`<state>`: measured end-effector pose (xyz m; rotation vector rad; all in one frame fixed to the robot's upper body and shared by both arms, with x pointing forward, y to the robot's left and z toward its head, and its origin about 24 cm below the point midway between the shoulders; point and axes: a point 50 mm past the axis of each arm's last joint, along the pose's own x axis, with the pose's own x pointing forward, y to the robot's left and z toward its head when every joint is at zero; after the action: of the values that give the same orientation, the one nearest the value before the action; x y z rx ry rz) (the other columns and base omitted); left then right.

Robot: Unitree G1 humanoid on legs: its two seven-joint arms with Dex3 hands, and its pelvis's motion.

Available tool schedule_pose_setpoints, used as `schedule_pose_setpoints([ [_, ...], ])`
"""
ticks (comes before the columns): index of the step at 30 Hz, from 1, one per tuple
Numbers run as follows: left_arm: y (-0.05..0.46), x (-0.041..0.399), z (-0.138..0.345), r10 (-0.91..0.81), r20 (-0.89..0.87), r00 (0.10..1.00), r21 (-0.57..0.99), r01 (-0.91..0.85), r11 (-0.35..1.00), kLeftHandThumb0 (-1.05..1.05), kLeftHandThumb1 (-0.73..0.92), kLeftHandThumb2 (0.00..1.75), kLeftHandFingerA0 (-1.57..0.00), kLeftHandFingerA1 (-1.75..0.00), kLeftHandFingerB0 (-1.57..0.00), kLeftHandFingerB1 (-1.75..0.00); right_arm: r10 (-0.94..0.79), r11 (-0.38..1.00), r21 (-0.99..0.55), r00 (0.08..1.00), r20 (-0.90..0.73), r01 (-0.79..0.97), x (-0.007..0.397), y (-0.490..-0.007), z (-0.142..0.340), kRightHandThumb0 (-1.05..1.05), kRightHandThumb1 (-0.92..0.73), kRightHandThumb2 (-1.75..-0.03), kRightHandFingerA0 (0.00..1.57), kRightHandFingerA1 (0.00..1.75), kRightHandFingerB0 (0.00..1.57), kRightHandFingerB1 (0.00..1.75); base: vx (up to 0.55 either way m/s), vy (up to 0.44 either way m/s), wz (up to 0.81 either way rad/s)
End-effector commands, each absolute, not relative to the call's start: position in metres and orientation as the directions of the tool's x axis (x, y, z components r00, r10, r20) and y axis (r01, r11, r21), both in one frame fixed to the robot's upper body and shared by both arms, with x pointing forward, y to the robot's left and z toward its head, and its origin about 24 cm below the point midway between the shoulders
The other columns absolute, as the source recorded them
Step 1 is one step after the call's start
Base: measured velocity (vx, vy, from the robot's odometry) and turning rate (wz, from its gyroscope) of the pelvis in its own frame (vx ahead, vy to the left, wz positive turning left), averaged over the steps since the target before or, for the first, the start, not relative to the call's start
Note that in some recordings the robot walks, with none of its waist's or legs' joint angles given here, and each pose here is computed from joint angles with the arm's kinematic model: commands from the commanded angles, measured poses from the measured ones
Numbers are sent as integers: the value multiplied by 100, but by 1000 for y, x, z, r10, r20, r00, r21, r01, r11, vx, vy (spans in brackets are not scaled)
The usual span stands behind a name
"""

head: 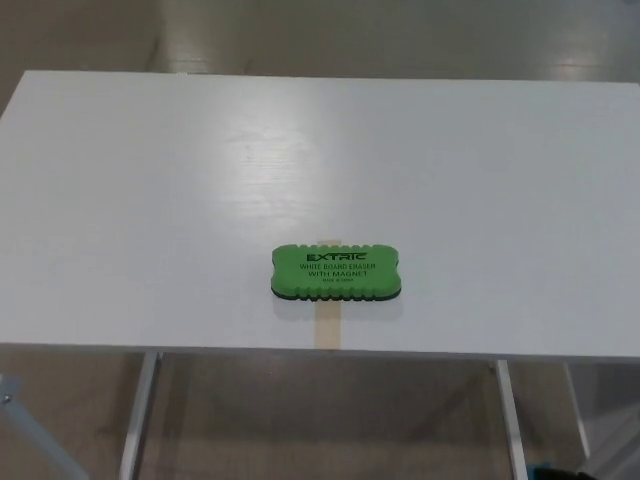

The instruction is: Use the left hand to press on the green eraser and wipe the desk from center to the left and then back to center.

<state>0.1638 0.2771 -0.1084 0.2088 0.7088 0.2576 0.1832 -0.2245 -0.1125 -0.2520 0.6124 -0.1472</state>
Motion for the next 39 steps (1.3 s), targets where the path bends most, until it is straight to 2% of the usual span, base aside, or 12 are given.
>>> schedule_pose_setpoints([
  [1, 287, 168, -97, 354, -484, 800, 285, -239, 928, -23, 66, 60, -45, -36, -38, -33, -286, 944, -267, 884, -371, 193, 189, -224, -100, -28, -60, -57, 62, 45, 48, 40, 0, 0, 0],
  [10, 288, 150, -104, 363, -495, 790, 315, -227, 922, -24, 66, 60, -44, -35, -38, -33, -292, 939, -290, 872, -393, 184, 175, -224, -108, -29, -59, -58, 63, 45, 48, 40, 0, 0, 0],
  [11, 288, 146, -104, 357, -495, 792, 318, -217, 923, -31, 61, 69, -38, -40, -37, -39, -294, 938, -294, 870, -397, 183, 172, -224, -109, -28, -59, -58, 63, 45, 48, 40, 0, 0, 0],
  [14, 288, 138, -105, 336, -496, 801, 321, -191, 928, -32, 61, 69, -38, -40, -36, -39, -297, 935, -305, 864, -405, 179, 165, -224, -112, -29, -59, -57, 64, 45, 49, 40, 0, 0, 0],
  [15, 292, 138, -101, 290, -489, 823, 302, -152, 941, -24, 66, 60, -41, -36, -34, -32, -293, 937, -303, 864, -409, 175, 165, -224, -112, -31, -59, -57, 64, 45, 50, 40, 0, 0, 0],
  [21, 299, 133, -83, 162, -434, 887, 242, -58, 969, -26, 68, 62, -36, -36, -31, -31, -285, 941, -297, 856, -432, 163, 159, -224, -116, -31, -59, -57, 64, 45, 50, 40, 0, 0, 0],
  [25, 292, 129, -57, 59, -338, 939, 183, 4, 983, -26, 69, 60, -38, -36, -34, -31, -286, 943, -290, 850, -443, 166, 157, -223, -117, -31, -59, -57, 64, 45, 51, 41, 0, 0, 0],
  [31, 273, 125, -15, -83, -207, 975, 188, 123, 974, -23, 69, 59, -38, -36, -36, -32, -283, 941, -302, 846, -452, 154, 158, -222, -118, -32, -59, -57, 64, 45, 52, 41, 0, 0, 0],
  [39, 255, 121, 51, -329, -25, 944, 205, 327, 922, -20, 68, 60, -43, -42, -43, -37, -290, 940, -299, 849, -442, 165, 159, -222, -117, -31, -59, -57, 67, 46, 52, 41, 0, 0, 0],
])
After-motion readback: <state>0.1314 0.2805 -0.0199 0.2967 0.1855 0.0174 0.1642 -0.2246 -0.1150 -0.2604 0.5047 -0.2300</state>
